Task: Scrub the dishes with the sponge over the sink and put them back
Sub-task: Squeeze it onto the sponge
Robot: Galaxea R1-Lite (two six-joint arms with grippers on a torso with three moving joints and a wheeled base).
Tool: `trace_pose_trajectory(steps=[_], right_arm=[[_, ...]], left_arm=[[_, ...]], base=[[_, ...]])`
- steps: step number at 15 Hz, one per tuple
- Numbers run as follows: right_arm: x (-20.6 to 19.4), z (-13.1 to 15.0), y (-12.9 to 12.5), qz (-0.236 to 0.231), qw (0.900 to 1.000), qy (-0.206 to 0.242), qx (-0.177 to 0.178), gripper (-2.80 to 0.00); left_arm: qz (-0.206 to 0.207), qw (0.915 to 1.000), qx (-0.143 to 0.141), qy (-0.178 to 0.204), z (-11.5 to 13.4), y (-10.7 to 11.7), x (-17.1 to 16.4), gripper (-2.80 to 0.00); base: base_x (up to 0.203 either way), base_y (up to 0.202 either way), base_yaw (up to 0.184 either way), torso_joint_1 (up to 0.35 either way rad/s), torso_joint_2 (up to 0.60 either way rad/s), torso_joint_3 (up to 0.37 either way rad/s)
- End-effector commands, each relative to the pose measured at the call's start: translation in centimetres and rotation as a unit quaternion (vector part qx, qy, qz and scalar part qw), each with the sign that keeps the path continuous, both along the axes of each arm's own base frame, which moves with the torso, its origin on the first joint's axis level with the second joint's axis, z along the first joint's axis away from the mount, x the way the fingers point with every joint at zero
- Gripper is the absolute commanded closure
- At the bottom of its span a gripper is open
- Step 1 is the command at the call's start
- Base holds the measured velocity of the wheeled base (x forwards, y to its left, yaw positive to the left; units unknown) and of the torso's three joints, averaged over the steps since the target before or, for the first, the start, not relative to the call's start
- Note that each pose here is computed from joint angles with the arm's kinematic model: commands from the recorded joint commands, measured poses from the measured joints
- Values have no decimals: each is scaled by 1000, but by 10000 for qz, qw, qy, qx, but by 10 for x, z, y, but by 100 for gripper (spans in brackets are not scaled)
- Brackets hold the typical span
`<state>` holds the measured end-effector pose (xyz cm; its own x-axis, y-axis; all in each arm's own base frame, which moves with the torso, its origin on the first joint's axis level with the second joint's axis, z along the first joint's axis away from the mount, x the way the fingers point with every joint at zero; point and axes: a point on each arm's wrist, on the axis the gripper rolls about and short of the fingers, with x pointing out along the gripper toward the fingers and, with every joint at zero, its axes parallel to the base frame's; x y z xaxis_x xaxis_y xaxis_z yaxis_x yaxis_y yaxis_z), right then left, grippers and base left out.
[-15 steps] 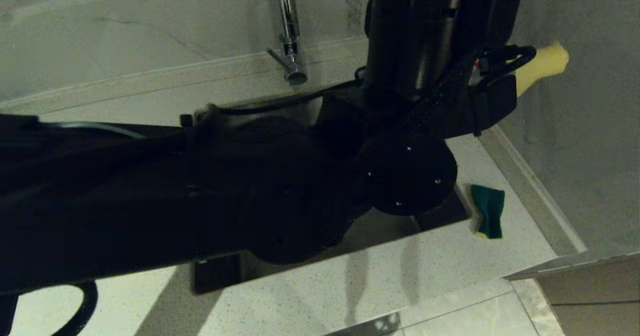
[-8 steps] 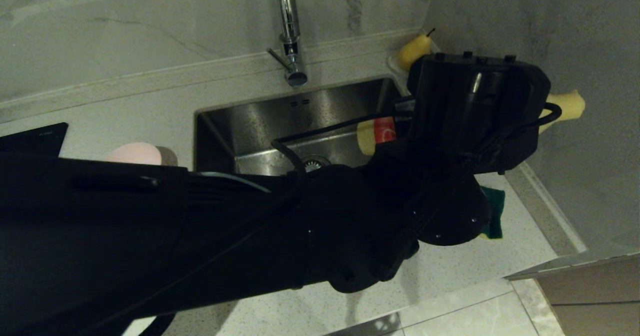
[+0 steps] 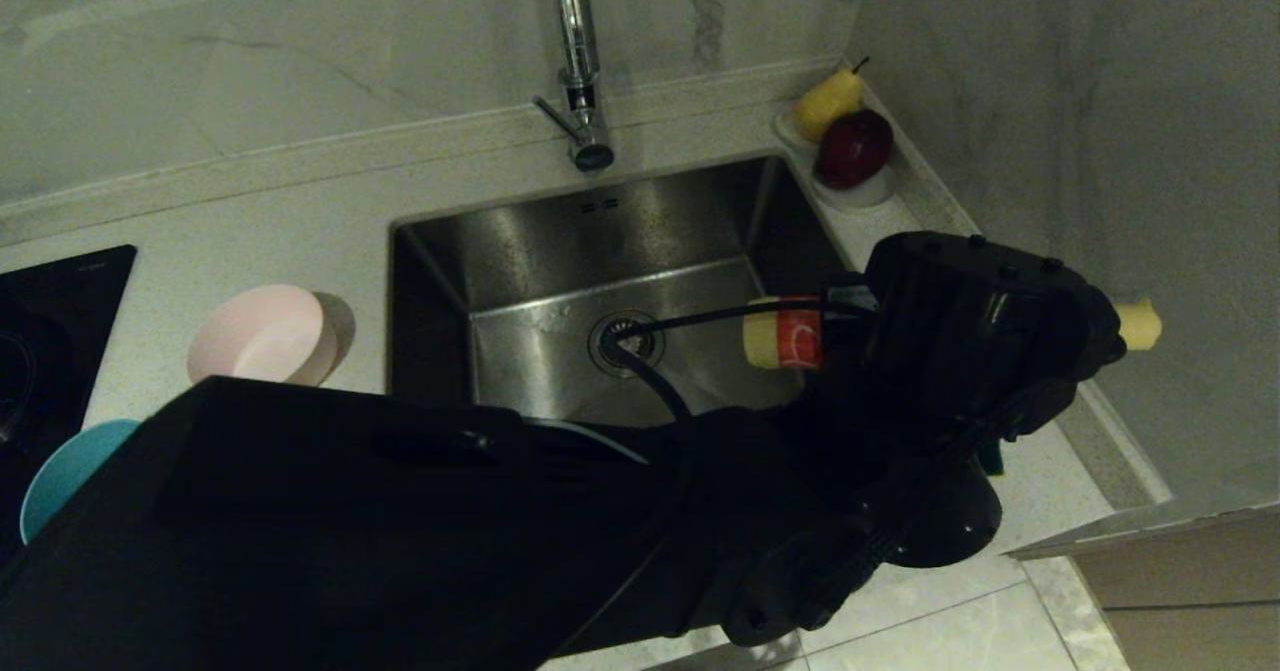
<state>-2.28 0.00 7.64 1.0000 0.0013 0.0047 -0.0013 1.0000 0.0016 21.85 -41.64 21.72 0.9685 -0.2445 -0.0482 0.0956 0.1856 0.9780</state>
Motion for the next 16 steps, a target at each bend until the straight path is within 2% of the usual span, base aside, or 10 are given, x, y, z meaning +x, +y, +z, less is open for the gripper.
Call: trace_pose_trajectory(steps=[1, 2, 3, 7, 11, 14, 16], right_arm=[[0, 0, 0, 1, 10000, -11, -4, 0], [0, 0, 0, 1, 10000, -7, 0, 0], [0, 0, 0, 1, 10000, -8, 0, 0], [0, 0, 0, 1, 10000, 0, 0, 0], [0, 0, 0, 1, 10000, -5, -6, 0], [0, 0, 0, 1, 10000, -7, 0, 0], [0, 0, 0, 1, 10000, -7, 0, 0]], left_arm=[[23, 9994, 344, 33, -16, -2, 1, 0], [18, 9986, 533, 15, -18, -1, 1, 0], [22, 9982, 602, 18, -19, -1, 1, 0], [299, 9963, 806, 75, -33, -3, 5, 0], [793, 9924, 939, 70, -44, -5, 8, 0], [876, 9909, 1021, 67, -50, -9, 9, 0], [855, 9892, 1189, 25, -49, -9, 9, 0]], base=[[0, 0, 0, 0, 0, 0], [0, 0, 0, 0, 0, 0], [0, 0, 0, 0, 0, 0], [0, 0, 0, 0, 0, 0], [0, 0, 0, 0, 0, 0], [0, 0, 0, 0, 0, 0], [0, 0, 0, 0, 0, 0]])
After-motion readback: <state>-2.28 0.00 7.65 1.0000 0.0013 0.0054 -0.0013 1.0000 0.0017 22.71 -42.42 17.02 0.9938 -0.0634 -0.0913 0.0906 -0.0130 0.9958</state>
